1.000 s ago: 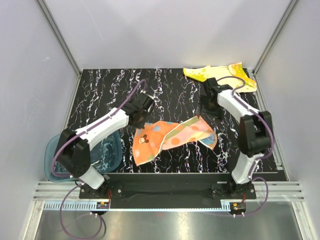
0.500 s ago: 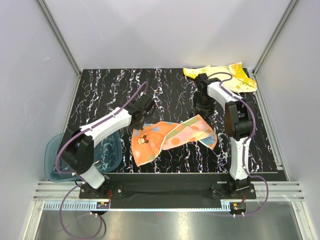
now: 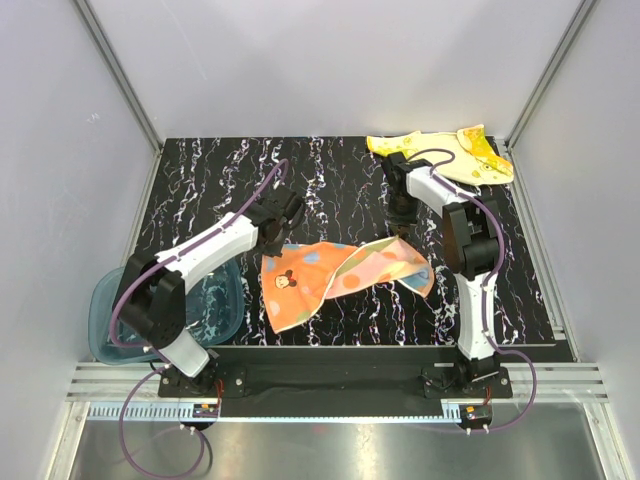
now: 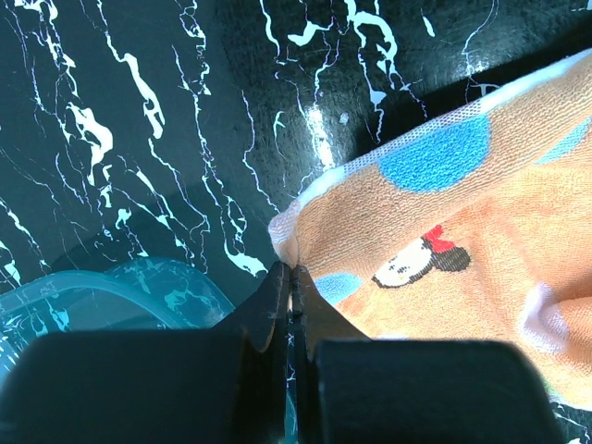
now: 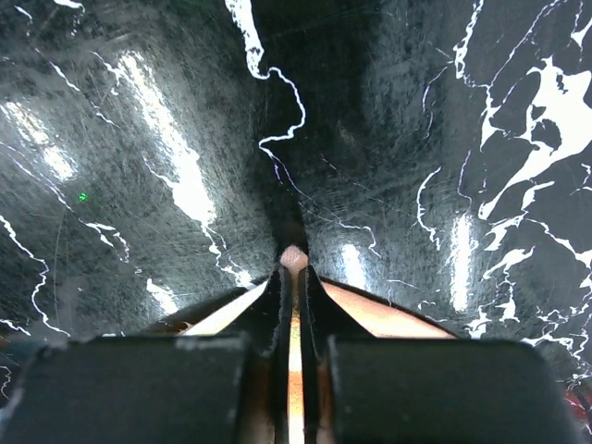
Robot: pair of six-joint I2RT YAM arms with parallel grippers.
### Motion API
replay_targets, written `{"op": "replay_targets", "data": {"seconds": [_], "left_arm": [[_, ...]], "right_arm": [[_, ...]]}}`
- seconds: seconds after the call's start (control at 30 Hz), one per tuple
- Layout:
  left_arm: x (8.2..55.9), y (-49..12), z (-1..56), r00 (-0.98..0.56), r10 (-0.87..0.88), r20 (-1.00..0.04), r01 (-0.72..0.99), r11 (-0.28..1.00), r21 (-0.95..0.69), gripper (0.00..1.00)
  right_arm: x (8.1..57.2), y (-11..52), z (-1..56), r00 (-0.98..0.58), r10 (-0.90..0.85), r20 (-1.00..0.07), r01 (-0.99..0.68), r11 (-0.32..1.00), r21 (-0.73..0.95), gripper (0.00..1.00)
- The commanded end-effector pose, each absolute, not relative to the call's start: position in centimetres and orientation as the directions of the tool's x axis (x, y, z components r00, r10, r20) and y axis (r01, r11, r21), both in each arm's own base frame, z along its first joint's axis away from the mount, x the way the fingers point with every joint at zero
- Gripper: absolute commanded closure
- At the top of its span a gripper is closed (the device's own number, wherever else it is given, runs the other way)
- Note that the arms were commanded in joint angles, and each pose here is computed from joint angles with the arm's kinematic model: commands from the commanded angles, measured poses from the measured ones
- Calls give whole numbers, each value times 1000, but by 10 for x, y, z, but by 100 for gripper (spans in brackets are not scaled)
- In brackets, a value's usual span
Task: Roll the towels
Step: Flatten the towel
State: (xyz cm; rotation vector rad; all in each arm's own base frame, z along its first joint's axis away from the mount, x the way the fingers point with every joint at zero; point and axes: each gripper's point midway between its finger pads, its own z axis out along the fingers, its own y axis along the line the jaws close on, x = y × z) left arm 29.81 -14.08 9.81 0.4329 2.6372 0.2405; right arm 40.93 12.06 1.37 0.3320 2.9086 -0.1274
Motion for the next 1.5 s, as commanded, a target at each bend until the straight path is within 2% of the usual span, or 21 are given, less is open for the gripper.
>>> {"op": "replay_targets", "data": {"seconds": [0.0,0.13,0.2,0.3,0.4,0.47,0.63,0.67,0.7,0.77,0.8,0.87,0.9,0.97,1.0,1.03,1.13,1.17,1.23,1.27,1.47], "left_arm": [[301,-135,113,-828,328,-454,236,939,250,100],[301,-131,112,-833,324,-448,225,939,261,100],[301,-131,111,-835,324,-446,224,938,263,100],[301,-130,110,-837,323,-442,220,938,268,100],[300,-127,108,-843,317,-436,212,938,273,100],[301,-125,109,-844,313,-436,205,938,278,100],[302,-121,111,-848,298,-438,190,943,274,100],[302,-120,111,-849,294,-439,186,944,273,100],[303,-119,112,-848,290,-444,182,945,270,100],[304,-118,113,-849,282,-447,176,948,264,100],[304,-117,113,-849,281,-447,175,949,263,100],[304,-117,114,-849,279,-449,174,950,261,100],[304,-117,114,-850,276,-448,172,950,259,100],[303,-117,114,-849,276,-450,172,951,257,100],[303,-117,113,-850,274,-450,172,952,255,100],[302,-117,112,-851,276,-447,175,951,255,100],[300,-117,111,-853,274,-445,176,953,248,100],[300,-118,112,-852,273,-447,176,953,246,100],[300,-118,112,-852,273,-447,178,954,243,100],[299,-118,112,-853,273,-445,178,953,244,100],[299,-117,111,-851,272,-449,176,953,245,100]], "right_arm": [[406,116,21,-955,200,-219,224,970,-93,100],[404,124,76,-938,165,-304,190,980,-53,100],[390,145,94,-939,93,-331,108,994,-27,100],[349,165,118,-930,46,-365,46,999,10,100],[280,181,133,-921,3,-388,-10,999,32,100],[244,197,131,-926,-28,-377,-58,996,68,100],[155,180,96,-971,60,-232,42,996,80,94],[138,181,91,-976,38,-216,23,997,73,86],[121,174,79,-981,85,-175,77,996,54,59],[102,174,78,-983,86,-160,75,995,71,37],[99,170,77,-977,130,-170,120,990,69,23],[97,163,80,-972,148,-185,140,989,55,17],[105,163,89,-957,171,-233,157,985,76,11],[114,158,103,-930,224,-292,208,975,85,7],[128,154,119,-893,256,-370,232,967,110,4],[134,151,126,-872,280,-402,252,960,121,2],[162,137,145,-798,387,-461,342,922,181,2],[170,134,147,-802,373,-467,326,928,182,2],[191,129,140,-798,427,-426,368,904,218,2],[196,126,137,-813,401,-421,347,916,203,3],[233,90,98,-826,461,-325,429,888,169,15]]}}
